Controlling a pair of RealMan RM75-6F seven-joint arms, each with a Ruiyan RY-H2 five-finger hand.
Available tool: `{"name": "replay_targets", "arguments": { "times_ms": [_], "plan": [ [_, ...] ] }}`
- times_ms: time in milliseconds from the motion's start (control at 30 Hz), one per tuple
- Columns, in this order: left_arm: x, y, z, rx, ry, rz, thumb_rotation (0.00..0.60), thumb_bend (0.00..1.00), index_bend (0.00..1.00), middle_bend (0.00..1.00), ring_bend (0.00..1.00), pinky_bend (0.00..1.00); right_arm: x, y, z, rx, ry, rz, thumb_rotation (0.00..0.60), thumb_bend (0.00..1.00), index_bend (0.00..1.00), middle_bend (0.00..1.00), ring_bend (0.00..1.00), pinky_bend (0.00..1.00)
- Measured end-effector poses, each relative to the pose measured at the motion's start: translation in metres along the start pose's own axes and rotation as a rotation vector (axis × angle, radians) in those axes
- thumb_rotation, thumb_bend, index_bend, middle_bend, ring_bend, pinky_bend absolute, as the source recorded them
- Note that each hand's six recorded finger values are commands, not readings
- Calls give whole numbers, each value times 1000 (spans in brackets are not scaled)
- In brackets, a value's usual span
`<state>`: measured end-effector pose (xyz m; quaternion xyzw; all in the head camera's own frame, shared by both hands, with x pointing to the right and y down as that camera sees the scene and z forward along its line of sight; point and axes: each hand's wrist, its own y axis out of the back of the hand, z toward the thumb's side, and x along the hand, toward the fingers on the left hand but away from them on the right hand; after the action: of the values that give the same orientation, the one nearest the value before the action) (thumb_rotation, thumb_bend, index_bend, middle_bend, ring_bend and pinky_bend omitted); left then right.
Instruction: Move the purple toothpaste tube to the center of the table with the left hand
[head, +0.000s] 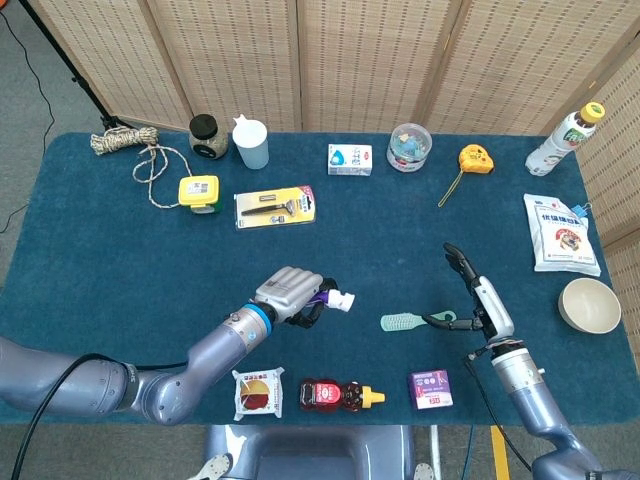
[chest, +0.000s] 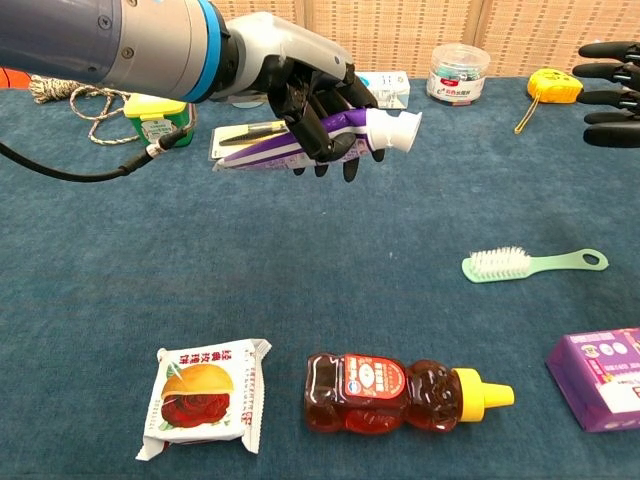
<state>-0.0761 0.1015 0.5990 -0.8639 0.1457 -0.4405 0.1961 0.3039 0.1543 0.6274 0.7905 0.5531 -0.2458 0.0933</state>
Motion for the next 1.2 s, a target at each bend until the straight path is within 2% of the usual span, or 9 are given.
{"name": "replay_targets", "arguments": {
  "times_ms": [167, 233, 333, 467, 700, 1200],
  "plan": [
    [0, 1, 0, 2, 0, 4, 600, 1000, 460, 451, 451, 461, 0, 3, -2, -77, -4, -3, 209, 0, 0, 0, 0, 0],
    [0, 0, 0, 3, 0, 5, 600, 1000, 460, 451, 451, 462, 0, 4, -3, -102, -4, -4, 148, 0, 0, 0, 0, 0],
    [0, -1, -1, 6, 2, 4, 600, 1000, 460, 451, 451, 462, 0, 5, -4, -146, -3, -13, 97, 0, 0, 0, 0, 0],
    [1, -2, 0, 10, 2, 5, 600, 1000, 464, 454, 455, 463, 0, 7, -4, -219, 1, -22, 79, 0, 0, 0, 0, 0],
    [3, -4, 10, 23, -11, 37, 600, 1000, 469, 458, 458, 498, 0, 8, 1, -406, 33, -24, 74, 0, 0, 0, 0, 0],
    [6, -6, 36, 27, -5, 102, 600, 1000, 475, 474, 467, 536, -4, 3, 8, -480, 58, -49, 75, 0, 0, 0, 0, 0]
  ]
}}
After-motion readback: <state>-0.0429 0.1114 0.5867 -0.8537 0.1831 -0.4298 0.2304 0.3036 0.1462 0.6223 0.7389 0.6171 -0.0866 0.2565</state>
